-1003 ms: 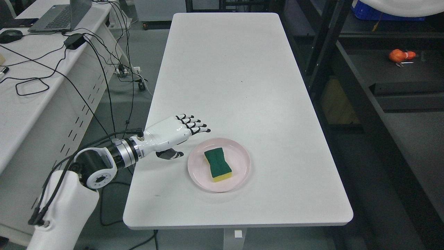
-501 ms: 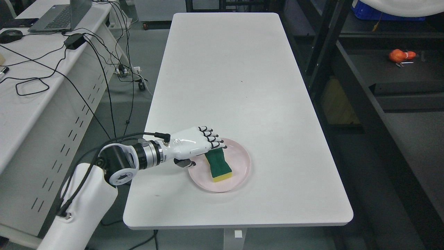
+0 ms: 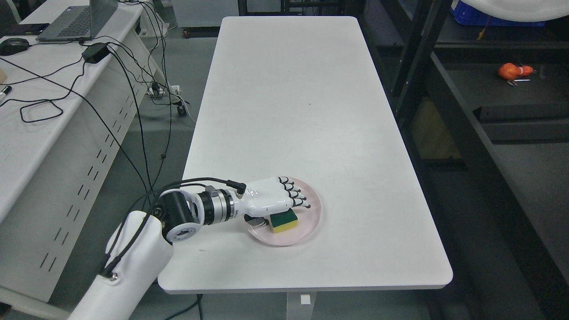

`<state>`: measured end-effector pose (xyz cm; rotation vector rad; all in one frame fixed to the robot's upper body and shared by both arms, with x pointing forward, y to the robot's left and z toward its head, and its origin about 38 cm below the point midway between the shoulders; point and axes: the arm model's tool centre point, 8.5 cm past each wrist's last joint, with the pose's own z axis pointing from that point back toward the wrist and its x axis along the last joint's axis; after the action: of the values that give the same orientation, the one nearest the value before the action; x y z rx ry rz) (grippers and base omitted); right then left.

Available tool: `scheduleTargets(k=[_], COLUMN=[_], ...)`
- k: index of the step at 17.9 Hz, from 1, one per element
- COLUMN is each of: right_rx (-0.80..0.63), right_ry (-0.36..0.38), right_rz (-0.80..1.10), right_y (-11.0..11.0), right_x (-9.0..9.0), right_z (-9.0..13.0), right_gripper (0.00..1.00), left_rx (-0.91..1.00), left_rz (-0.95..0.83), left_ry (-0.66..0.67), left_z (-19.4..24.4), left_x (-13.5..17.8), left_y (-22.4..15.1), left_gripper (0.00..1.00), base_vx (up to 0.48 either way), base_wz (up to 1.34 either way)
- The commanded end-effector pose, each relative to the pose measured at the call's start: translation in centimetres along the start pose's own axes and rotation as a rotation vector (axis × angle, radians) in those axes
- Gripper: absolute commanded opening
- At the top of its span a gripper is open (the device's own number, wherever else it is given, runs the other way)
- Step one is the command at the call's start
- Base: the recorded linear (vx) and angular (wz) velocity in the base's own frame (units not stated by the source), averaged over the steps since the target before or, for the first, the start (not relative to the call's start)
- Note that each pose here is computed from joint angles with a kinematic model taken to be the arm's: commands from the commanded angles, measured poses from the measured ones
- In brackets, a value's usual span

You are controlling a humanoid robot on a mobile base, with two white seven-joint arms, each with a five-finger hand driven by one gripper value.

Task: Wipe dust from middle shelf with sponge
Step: 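Close the left hand around the sponge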

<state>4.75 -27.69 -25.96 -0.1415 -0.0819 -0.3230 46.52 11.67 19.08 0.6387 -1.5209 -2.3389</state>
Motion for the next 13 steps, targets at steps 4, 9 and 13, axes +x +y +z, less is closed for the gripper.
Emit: scheduleTargets(k=[4, 9, 13], right_rx=[-0.019, -0.019, -0.021], right_ry=[0.052, 0.05, 0.05], right_rz=[0.003, 0.003, 0.003], right_y=[-1.0, -1.0, -1.1], right_x=[0.2, 0.2, 0.2], right_z=[-0.1, -0.1, -0.1], right_gripper=[1.0, 1.0, 1.0], left_rx=[-0.087, -0.029, 0.012], left_rz=[0.031, 0.049, 0.11], left_ry=[-0.034, -0.017, -0.013], left_z=[-2.1, -1.0, 0.3], left_x=[1.3, -0.2, -0.7], left_y=[-1.8, -0.8, -1.9], left_gripper=[0.71, 0.53, 0.37], base_vx=[0.0, 0.0, 0.0], base_wz=[0.0, 0.0, 0.0])
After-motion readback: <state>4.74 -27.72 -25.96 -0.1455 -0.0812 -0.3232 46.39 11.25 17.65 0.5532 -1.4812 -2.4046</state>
